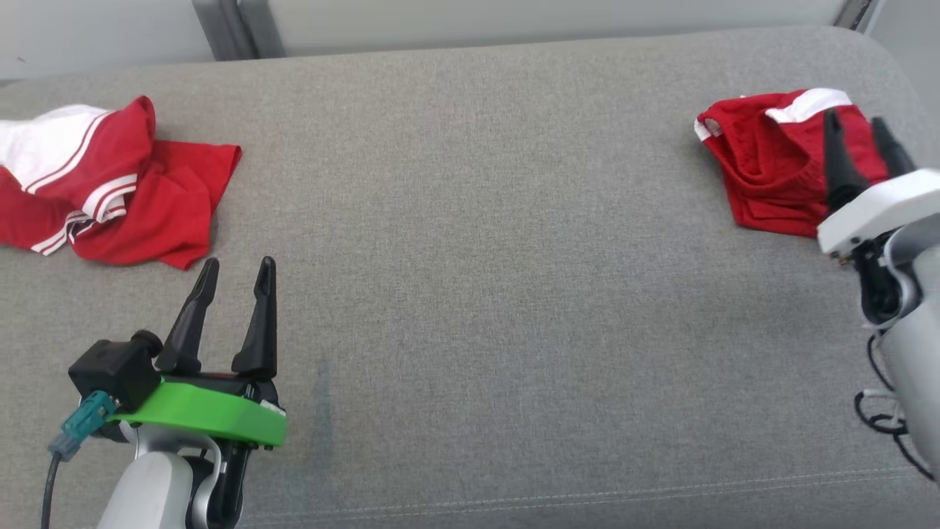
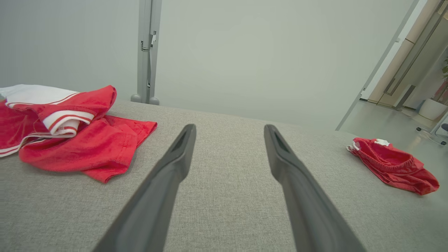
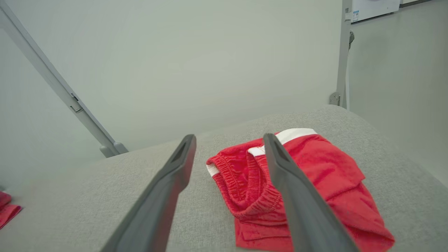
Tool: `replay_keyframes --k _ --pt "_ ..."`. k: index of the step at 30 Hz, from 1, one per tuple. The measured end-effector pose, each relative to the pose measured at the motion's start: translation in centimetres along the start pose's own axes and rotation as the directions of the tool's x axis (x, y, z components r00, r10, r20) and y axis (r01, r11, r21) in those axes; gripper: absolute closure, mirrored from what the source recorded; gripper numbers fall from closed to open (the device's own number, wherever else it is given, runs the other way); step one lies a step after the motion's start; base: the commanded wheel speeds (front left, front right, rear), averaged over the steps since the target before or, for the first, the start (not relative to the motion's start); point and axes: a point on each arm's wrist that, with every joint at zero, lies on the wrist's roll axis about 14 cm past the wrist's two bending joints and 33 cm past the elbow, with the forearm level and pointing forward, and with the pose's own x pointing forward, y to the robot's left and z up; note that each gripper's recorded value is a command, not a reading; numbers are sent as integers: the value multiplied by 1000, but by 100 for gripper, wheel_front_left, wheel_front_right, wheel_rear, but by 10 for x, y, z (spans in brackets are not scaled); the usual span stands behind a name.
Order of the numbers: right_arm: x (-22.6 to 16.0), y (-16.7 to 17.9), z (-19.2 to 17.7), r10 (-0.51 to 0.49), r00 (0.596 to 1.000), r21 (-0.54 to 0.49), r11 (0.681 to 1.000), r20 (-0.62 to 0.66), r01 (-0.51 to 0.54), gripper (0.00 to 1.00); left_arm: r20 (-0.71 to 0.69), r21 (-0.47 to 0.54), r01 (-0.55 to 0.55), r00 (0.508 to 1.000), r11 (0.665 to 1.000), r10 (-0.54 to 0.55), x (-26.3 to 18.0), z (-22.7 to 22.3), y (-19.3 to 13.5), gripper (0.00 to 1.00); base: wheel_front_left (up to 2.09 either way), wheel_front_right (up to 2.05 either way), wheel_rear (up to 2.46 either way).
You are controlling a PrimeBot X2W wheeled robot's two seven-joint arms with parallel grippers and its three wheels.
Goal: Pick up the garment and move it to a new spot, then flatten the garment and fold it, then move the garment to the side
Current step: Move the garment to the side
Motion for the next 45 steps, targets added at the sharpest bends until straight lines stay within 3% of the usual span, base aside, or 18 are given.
replay_keyframes --k 13,21,34,45 --pt "-48 80 -15 195 980 29 980 37 -196 0 66 5 -37 997 999 36 -25 23 1 0 0 0 0" --pt "-60 96 27 211 957 -15 977 197 -213 0 81 -7 -67 994 998 68 -29 26 6 0 0 0 0" --pt "-96 126 -5 227 960 -20 974 167 -227 0 97 22 -91 991 996 88 -32 30 11 0 0 0 0" --pt "-108 129 -6 229 957 -50 973 180 -224 0 90 21 -104 991 994 102 -35 27 13 0 0 0 0"
